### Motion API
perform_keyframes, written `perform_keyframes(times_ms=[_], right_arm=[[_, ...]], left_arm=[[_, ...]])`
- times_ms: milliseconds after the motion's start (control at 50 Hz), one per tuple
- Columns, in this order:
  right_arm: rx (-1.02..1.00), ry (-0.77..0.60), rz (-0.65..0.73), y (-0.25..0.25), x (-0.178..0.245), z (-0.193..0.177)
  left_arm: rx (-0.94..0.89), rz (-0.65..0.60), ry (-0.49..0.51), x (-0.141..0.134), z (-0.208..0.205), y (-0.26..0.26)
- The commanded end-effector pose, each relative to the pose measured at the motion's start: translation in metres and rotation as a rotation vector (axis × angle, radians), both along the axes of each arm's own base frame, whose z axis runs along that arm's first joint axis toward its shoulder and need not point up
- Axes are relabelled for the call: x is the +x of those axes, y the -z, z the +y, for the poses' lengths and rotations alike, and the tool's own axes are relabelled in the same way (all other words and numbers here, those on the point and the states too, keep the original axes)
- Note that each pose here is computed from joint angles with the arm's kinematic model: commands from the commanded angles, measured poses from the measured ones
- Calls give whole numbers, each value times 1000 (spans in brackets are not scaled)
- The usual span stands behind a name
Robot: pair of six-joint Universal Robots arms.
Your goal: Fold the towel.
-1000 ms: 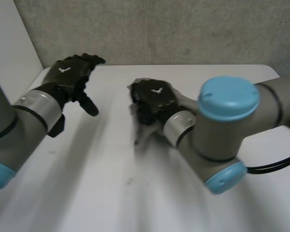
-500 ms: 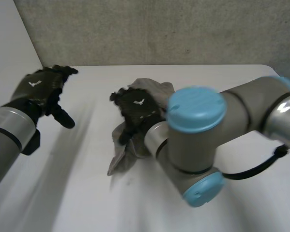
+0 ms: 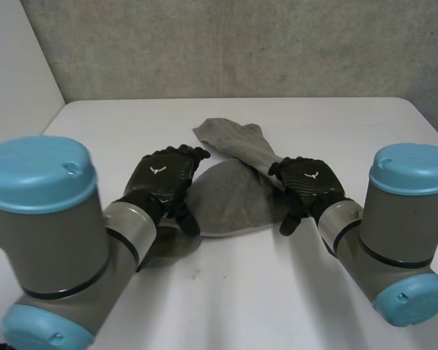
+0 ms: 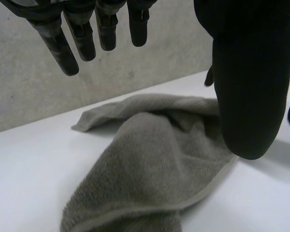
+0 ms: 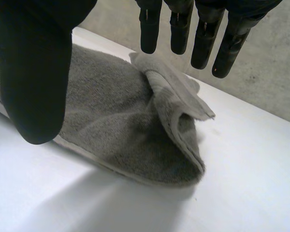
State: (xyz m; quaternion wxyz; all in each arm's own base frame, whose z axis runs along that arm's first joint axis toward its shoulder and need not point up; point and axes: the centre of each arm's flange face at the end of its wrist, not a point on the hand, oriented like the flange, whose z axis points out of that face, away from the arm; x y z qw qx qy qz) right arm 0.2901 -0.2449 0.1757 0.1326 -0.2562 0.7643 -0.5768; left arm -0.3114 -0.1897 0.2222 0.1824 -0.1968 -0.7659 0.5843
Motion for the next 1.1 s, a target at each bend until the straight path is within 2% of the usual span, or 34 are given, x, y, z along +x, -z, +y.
perform_keyframes(times_ms=[20,120,220,320,360,380,480,500,540,640,720,860,1000,1100], right_arm=[[-1,17,13,5,-9,-3],[-23,4,37,4,-8,-4],[-49,-2,64,2,-9,-7],[-98,-71,130,1,-5,-7],[-174,-152,221,-1,-2,-7],[-174,-153,221,-1,-2,-7],[-343,-264,417,-2,-7,-26],[-343,-264,418,-2,-7,-26],[-415,-339,499,6,-4,-35],[-492,-411,576,17,1,-50],[-520,-445,603,23,4,-55],[-618,-523,675,36,11,-65],[-747,-524,745,48,18,-79],[-816,-518,742,59,23,-88]], left_arm=[[-20,-163,-89,4,-10,26],[-3,-212,-111,16,-13,38],[-6,-207,-152,27,-22,47],[-8,-202,-200,39,-33,56],[-12,-196,-224,45,-38,60],[-12,-196,-224,45,-38,60],[-21,-184,-256,53,-49,68],[-21,-181,-264,54,-52,70],[-21,-181,-266,55,-53,72],[-7,-174,-224,51,-53,78],[7,-164,-182,48,-50,81],[10,-164,-173,48,-49,83],[7,-161,-175,48,-50,82],[-1,-156,-175,47,-51,82]])
